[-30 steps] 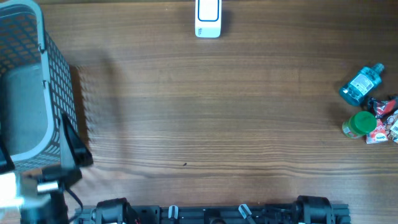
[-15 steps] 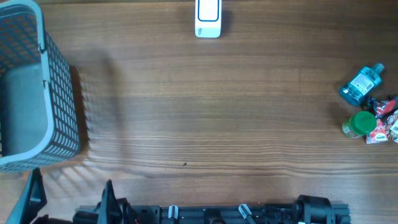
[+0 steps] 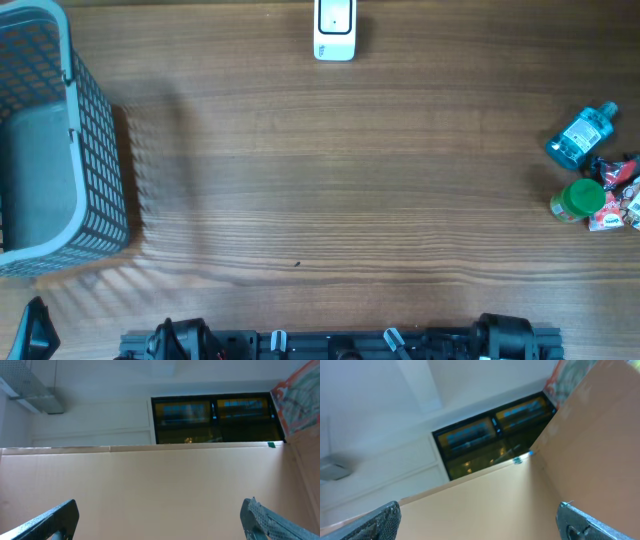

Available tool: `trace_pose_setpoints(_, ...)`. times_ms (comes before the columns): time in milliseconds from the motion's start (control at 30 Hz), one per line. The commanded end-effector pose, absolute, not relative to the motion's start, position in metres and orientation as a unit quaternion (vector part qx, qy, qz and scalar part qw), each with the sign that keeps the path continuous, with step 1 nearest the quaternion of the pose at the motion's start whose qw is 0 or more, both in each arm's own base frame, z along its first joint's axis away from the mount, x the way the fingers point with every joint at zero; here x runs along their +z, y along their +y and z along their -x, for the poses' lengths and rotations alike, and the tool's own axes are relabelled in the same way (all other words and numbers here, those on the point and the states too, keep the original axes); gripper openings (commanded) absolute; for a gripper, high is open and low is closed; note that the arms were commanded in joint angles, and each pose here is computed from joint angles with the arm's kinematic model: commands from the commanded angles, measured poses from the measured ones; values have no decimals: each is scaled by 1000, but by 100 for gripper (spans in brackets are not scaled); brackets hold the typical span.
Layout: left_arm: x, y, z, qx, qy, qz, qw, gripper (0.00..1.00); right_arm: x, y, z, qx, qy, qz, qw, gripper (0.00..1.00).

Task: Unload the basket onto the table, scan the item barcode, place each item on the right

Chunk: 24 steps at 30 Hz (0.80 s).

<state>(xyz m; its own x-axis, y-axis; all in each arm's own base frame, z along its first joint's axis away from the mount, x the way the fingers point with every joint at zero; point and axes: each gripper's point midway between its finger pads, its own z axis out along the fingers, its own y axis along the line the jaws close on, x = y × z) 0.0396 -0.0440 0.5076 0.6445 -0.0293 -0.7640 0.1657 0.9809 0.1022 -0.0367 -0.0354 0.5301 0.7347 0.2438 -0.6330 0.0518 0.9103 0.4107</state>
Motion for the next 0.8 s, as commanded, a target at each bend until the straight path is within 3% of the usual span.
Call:
trace_pose_setpoints(0, 512, -45, -31, -61, 403, -89, 909, 100, 508, -26, -7, 84, 407, -183, 891, 100)
trace_pose_setpoints(367, 521, -43, -23, 1, 371, -112, 922, 100, 477, -11, -62, 105, 466, -135, 868, 100)
trace_pose_setpoints(467, 521, -43, -24, 1, 370, -112, 922, 100, 447, -3, -107, 126, 495, -106, 853, 100)
trace_pose_setpoints(767, 520, -30, -28, 26, 375, -85, 923, 100, 325, -18, -204, 170, 558, -163, 796, 100)
